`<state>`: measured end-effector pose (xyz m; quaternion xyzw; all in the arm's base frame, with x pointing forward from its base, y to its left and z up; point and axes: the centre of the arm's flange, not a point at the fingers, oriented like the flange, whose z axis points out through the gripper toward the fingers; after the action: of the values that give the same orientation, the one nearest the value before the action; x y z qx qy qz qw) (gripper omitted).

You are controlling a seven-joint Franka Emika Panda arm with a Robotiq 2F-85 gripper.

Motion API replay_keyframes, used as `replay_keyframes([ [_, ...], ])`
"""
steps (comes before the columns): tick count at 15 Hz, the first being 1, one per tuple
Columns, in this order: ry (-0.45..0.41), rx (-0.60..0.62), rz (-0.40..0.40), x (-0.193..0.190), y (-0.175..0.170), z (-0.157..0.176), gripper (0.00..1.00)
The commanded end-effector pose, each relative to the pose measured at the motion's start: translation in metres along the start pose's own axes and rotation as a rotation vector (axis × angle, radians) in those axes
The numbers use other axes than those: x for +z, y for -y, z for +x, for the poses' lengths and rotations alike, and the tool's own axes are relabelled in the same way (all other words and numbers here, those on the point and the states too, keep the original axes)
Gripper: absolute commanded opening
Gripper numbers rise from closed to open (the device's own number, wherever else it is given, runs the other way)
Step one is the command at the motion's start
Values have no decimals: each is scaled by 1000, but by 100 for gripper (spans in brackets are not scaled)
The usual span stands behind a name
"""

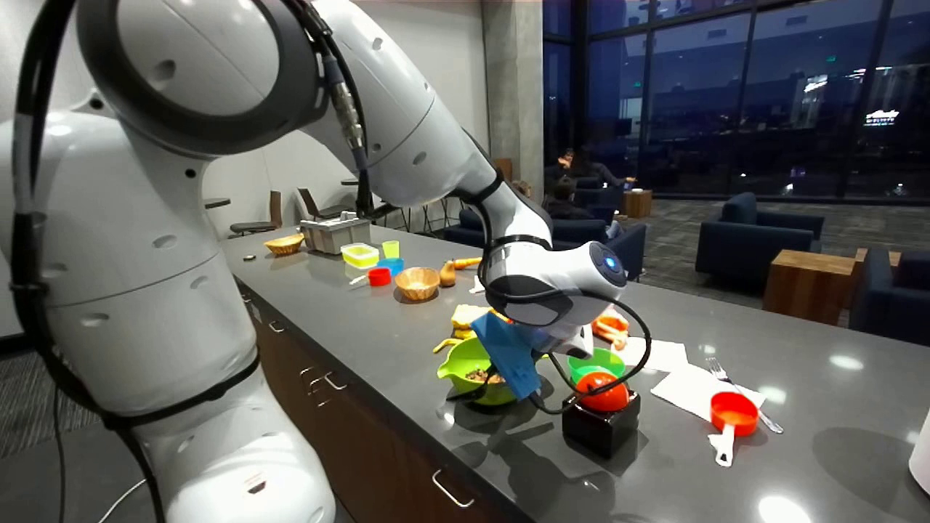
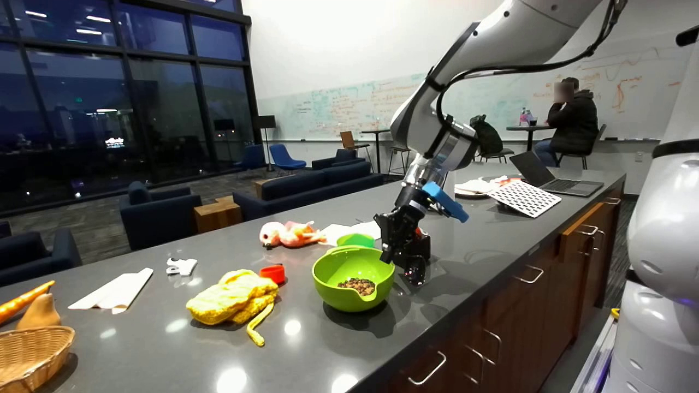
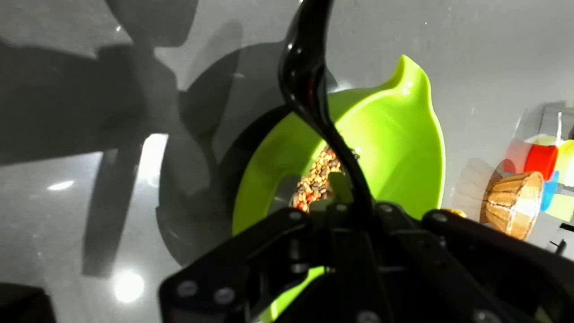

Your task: Pick up the black spoon from the green bowl and put it on the kitchen counter

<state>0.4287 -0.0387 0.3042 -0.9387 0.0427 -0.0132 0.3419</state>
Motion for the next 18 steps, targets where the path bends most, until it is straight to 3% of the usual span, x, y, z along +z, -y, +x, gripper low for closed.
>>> replay_keyframes([
  [1, -7, 10, 13, 10, -19, -7, 1],
  [7, 11, 28, 4, 13, -28, -8, 1],
  [18, -36, -36, -27, -11, 3, 3, 1],
])
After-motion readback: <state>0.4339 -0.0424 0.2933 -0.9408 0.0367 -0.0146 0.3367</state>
